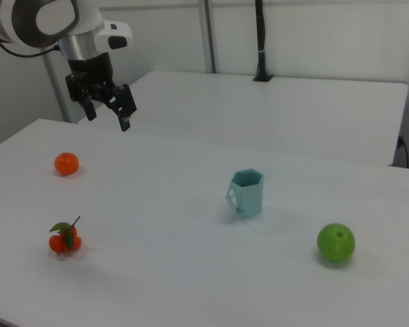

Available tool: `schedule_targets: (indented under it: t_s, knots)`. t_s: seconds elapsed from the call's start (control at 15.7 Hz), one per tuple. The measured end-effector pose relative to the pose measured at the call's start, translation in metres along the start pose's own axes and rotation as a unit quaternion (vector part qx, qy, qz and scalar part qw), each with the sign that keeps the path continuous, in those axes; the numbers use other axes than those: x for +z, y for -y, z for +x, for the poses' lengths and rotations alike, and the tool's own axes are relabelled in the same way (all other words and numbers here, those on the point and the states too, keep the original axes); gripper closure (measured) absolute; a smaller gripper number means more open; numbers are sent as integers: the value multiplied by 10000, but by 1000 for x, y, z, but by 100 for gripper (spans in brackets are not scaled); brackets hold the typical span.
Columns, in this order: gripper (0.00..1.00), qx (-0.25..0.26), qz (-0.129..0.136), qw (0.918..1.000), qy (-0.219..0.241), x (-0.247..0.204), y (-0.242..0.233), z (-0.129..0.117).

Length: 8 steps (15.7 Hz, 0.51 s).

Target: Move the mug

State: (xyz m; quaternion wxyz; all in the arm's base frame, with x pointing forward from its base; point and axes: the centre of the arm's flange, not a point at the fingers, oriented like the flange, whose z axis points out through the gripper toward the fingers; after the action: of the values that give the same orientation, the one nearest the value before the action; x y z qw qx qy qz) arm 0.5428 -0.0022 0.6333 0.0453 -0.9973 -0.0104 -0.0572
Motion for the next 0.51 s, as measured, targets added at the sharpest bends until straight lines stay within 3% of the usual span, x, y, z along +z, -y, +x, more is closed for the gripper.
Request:
schedule_targets:
  t_s: [0.51]
  knots:
    - [0, -15, -4, 10000, -24, -1, -2, 1]
